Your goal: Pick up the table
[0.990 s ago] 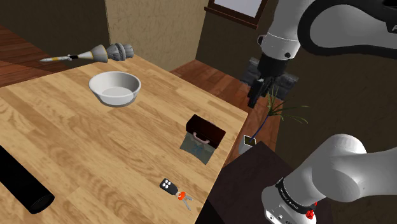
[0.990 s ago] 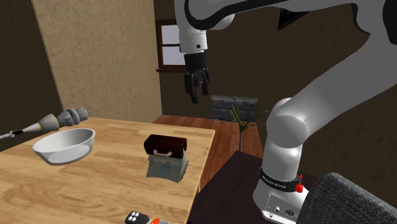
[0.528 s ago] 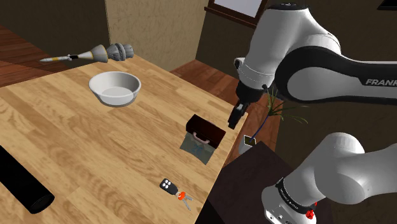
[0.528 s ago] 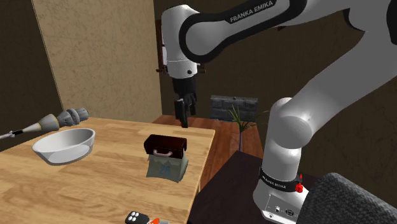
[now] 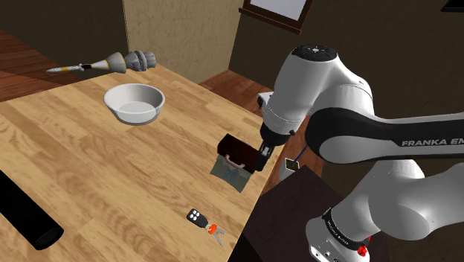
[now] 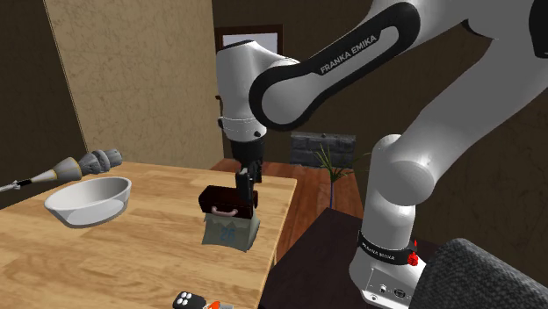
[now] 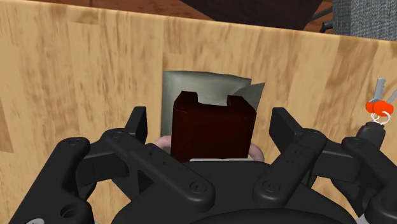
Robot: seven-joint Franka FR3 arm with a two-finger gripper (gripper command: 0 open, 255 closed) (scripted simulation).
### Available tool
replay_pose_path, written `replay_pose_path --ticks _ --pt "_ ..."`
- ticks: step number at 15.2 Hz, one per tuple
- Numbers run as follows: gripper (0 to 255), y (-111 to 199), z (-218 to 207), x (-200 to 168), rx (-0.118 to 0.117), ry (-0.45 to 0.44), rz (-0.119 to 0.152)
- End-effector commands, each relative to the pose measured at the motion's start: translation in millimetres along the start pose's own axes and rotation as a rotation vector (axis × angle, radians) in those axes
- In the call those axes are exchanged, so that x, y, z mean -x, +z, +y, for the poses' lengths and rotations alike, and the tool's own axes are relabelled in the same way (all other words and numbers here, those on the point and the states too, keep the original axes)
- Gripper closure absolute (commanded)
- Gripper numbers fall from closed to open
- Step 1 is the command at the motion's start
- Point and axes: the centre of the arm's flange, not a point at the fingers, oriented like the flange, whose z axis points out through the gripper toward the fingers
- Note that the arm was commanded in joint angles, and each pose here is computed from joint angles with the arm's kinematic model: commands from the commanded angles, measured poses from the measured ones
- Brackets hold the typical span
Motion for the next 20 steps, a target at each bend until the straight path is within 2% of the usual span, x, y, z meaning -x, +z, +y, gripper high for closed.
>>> replay_pose_path --ticks 1,3,5,6,15,20 --pt "0 10 -2 -1 0.0 -0.001 0.001" --pt "0 23 -5 -1 0.0 -0.001 0.001" --pt "0 23 -5 -1 0.0 -0.001 0.001" --pt "255 23 -4 -1 0.0 -0.001 0.001" --pt "255 23 -5 -1 0.0 -0.001 0.001" --pt "255 -3 0 -1 0.0 -0.001 0.001"
